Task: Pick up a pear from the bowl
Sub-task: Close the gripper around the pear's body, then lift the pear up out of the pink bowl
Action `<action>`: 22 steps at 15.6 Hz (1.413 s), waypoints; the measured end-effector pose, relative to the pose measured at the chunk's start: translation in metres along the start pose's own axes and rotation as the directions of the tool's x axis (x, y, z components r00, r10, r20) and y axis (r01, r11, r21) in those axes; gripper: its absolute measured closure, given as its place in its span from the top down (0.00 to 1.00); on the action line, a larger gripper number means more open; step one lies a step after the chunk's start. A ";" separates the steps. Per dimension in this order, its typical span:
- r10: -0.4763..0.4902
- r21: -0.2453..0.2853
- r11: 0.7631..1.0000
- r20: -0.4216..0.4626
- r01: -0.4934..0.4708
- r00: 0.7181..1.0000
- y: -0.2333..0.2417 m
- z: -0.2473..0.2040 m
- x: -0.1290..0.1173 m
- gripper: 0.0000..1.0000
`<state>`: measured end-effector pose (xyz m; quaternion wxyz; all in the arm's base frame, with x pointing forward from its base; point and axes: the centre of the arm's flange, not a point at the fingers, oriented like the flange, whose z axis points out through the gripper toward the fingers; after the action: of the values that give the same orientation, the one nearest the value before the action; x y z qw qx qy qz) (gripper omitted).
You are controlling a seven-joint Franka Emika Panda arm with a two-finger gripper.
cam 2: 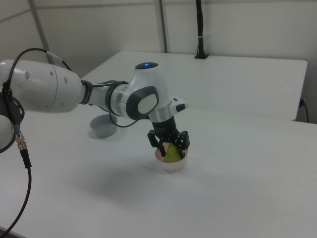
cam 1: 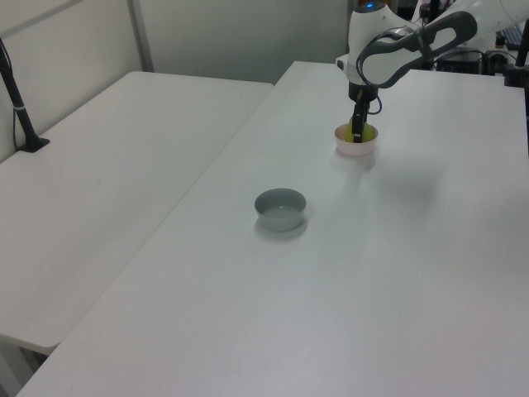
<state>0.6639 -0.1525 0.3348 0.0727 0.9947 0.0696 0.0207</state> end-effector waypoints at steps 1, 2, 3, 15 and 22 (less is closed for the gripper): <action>-0.004 -0.003 1.000 -0.002 0.004 1.000 0.000 -0.001 0.000 0.69; -0.006 -0.003 1.000 -0.001 0.006 1.000 -0.001 -0.001 0.000 0.69; -0.008 -0.003 1.000 -0.002 0.008 1.000 -0.001 -0.002 0.000 0.69; -0.006 -0.012 1.000 -0.038 0.006 0.999 0.003 -0.020 0.005 0.69; 0.047 0.009 0.999 -0.143 -0.046 0.989 0.022 -0.098 0.002 0.69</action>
<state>0.6637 -0.1602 0.4350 0.0643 0.9922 0.0517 0.0937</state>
